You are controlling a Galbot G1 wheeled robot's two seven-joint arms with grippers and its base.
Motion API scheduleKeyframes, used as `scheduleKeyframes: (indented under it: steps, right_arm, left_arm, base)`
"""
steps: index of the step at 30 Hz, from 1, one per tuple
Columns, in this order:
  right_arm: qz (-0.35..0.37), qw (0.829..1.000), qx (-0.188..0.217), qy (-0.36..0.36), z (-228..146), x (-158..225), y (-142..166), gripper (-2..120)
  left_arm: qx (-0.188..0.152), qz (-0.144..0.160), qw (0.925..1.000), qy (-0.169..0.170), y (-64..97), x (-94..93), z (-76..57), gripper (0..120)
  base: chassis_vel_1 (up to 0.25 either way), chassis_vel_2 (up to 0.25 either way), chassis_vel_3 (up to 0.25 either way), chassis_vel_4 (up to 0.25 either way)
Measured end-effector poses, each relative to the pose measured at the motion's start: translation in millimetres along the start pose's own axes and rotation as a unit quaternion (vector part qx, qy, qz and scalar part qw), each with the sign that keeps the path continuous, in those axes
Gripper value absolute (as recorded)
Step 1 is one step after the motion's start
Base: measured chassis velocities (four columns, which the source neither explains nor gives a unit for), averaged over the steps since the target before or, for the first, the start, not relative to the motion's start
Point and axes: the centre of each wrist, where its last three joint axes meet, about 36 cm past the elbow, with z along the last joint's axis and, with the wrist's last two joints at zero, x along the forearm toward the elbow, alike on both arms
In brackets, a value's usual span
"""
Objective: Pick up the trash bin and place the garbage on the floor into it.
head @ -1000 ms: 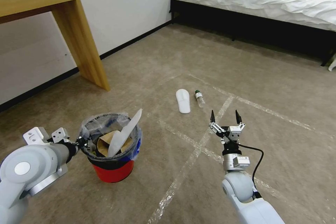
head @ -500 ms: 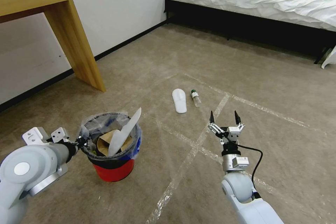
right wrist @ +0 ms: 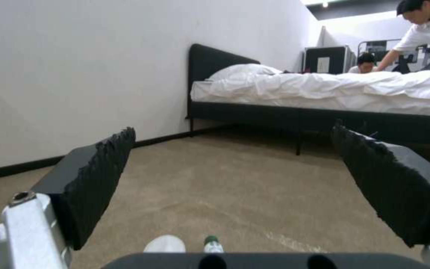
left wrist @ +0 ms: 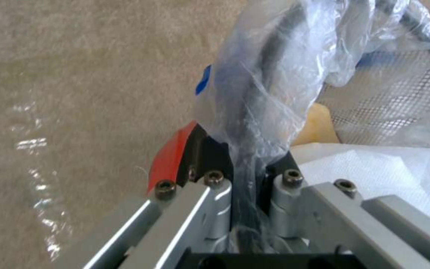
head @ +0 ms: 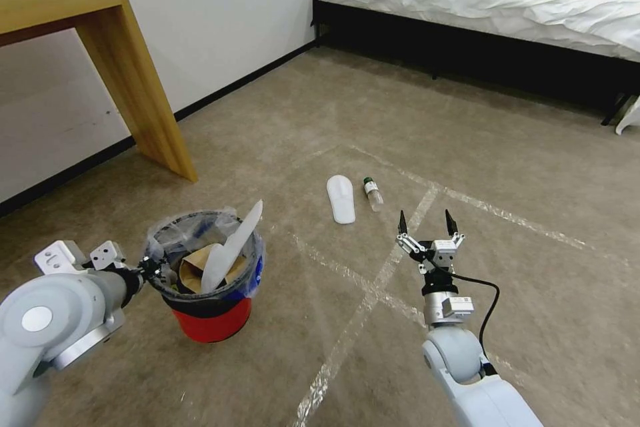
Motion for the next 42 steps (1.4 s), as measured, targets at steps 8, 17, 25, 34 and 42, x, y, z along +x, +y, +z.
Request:
scheduleKeyframes:
  steps: [8,17,25,34,42]
  right_arm:
    - [0.000,1.000,0.001,-0.002,-2.3,-0.6,-1.7,100]
    - [0.002,1.000,0.001,-0.003,-3.3,0.4,-2.4,100]
    - [0.005,1.000,0.000,-0.004,-4.0,-0.2,-2.4,100]
    - [0.008,1.000,0.000,-0.005,-3.8,-1.3,-2.4,100]
    - [0.008,1.000,-0.002,-0.005,-3.0,-2.2,-0.7,100]
  left_arm:
    - [-0.002,0.000,1.0000,-0.001,-0.1,0.8,1.7,4]
    - [-0.008,-0.003,1.0000,0.000,0.4,0.4,3.2,4]
    - [-0.013,-0.006,0.9999,0.001,0.2,-2.0,4.9,4]
    - [-0.018,-0.008,0.9998,0.002,0.5,-3.5,4.9,4]
    - [-0.021,-0.007,0.9998,0.004,0.4,-4.6,5.8,4]
  base:
    - [-0.102,0.111,0.107,-0.105]
    - [-0.114,0.113,0.113,-0.123]
    - [-0.113,0.118,0.115,-0.122]
    - [-0.109,0.122,0.117,-0.124]
    - [-0.120,0.118,0.123,-0.109]
